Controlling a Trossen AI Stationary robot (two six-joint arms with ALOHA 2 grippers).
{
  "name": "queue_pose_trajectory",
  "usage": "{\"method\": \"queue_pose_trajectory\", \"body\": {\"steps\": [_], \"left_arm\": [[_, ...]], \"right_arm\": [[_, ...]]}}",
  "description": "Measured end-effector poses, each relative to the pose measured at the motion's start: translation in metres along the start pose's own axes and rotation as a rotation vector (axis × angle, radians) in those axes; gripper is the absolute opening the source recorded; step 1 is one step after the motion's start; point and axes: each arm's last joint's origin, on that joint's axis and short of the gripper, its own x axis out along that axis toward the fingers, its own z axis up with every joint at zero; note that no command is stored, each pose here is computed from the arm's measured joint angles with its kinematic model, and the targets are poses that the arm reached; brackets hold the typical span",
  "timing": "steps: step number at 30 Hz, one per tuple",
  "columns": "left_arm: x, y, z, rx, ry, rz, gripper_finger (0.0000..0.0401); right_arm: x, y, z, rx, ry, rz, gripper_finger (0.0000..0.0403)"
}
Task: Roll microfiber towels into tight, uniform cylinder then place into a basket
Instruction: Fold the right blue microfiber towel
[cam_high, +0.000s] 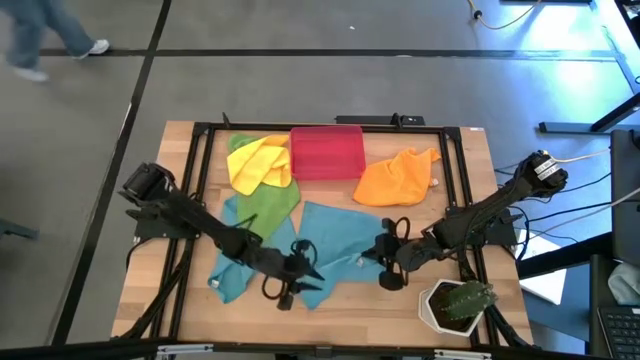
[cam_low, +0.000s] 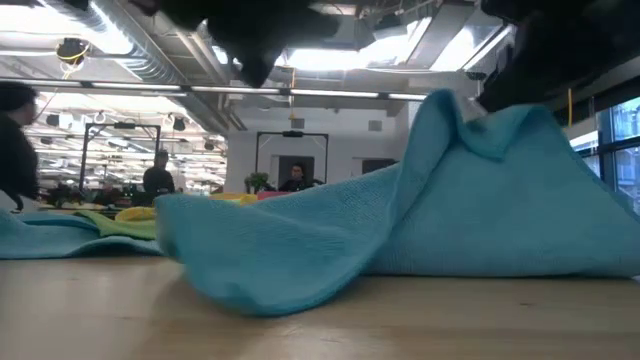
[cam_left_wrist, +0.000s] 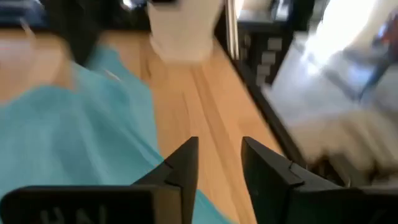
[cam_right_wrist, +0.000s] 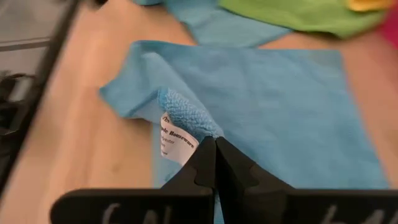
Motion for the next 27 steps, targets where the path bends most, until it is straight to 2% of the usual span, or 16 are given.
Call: {"method": "queue_pose_trajectory", "body": {"steps": [7, 12, 17, 22, 27], "left_arm": [[0.003, -0.023, -0.011, 0.100, 0.174, 0.108, 0.0137], [0.009, -0.035, -0.018, 0.237, 0.205, 0.126, 0.0140], [0.025, -0.040, -0.033, 0.392, 0.267, 0.119, 0.0140], [0.036, -0.040, -0.039, 0.525, 0.313, 0.196, 0.0141], [0.043, -0.040, -0.044, 0.639, 0.380, 0.199, 0.0141]], "right_arm": [[0.000, -0.009, -0.009, 0.034, 0.053, -0.134, 0.0005], [0.001, -0.015, -0.010, 0.059, 0.072, -0.180, 0.0005], [0.002, -0.018, -0.010, 0.061, 0.079, -0.195, 0.0005], [0.002, -0.018, -0.010, 0.060, 0.079, -0.196, 0.0005], [0.002, -0.019, -0.011, 0.053, 0.093, -0.204, 0.0005]]}}
